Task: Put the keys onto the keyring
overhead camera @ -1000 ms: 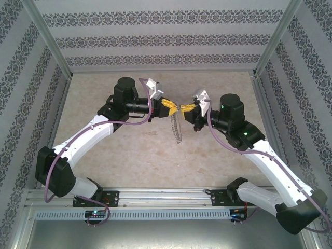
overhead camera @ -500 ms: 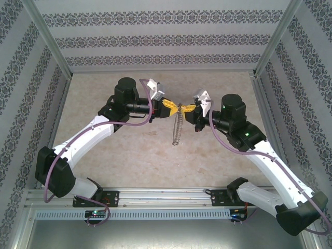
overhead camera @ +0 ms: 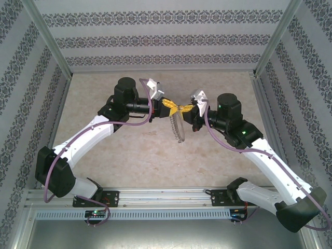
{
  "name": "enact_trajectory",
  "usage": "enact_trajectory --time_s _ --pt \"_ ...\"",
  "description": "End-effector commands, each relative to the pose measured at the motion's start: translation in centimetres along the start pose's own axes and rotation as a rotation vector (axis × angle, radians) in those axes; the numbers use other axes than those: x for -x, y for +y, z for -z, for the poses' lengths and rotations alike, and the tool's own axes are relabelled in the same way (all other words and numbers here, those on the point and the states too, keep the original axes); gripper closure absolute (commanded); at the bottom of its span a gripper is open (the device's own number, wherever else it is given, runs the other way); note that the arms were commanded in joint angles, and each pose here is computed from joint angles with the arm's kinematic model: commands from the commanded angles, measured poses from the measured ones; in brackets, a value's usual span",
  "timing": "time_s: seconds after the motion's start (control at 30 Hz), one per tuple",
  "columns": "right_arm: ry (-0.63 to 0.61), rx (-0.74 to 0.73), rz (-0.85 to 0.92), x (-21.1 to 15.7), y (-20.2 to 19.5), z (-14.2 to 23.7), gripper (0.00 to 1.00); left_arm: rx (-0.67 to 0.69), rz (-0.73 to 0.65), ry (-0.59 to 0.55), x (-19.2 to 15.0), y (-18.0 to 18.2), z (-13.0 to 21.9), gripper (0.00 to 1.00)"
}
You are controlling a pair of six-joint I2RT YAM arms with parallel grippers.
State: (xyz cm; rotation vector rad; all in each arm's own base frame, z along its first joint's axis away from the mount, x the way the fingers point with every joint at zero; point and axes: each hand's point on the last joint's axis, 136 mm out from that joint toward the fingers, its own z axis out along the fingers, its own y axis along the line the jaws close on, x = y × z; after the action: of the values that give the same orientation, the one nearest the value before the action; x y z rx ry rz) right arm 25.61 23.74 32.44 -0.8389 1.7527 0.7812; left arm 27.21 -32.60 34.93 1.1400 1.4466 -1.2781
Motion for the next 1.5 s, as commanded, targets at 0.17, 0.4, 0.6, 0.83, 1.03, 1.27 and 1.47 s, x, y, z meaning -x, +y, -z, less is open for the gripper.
enact_trajectory --time_s 0.17,0.4,0.6,0.83,1.03,1.27,1.47 --pt "-0.080 -0.050 0.061 3.4 -0.2 1.7 1.00 -0.016 -0.025 0.001 -0.2 -0.6 0.2 1.00" --pt "-0.066 -0.076 0.069 3.6 -0.8 1.7 1.00 -0.012 -0.024 0.007 -0.6 -0.7 0.4 1.00" --pt "-0.026 -0.095 0.070 3.7 -1.6 1.0 1.00 0.082 -0.023 -0.026 -0.9 0.7 0.9 0.67" --pt "0.003 -0.107 0.053 3.6 -2.9 0.0 1.00 0.253 0.005 -0.125 -0.1 3.1 3.3 0.44" --pt "0.036 -0.125 0.019 2.6 -4.7 -1.5 1.00 0.465 0.036 -0.166 -0.3 5.2 5.9 0.25" --pt "0.078 -0.120 -0.023 1.6 -6.8 -4.8 1.00 0.617 0.069 -0.200 -0.8 6.5 8.4 0.00" --pt "0.114 -0.062 -0.057 1.3 -7.9 -9.8 1.00 0.845 0.099 -0.213 -1.5 8.8 11.9 0.00"
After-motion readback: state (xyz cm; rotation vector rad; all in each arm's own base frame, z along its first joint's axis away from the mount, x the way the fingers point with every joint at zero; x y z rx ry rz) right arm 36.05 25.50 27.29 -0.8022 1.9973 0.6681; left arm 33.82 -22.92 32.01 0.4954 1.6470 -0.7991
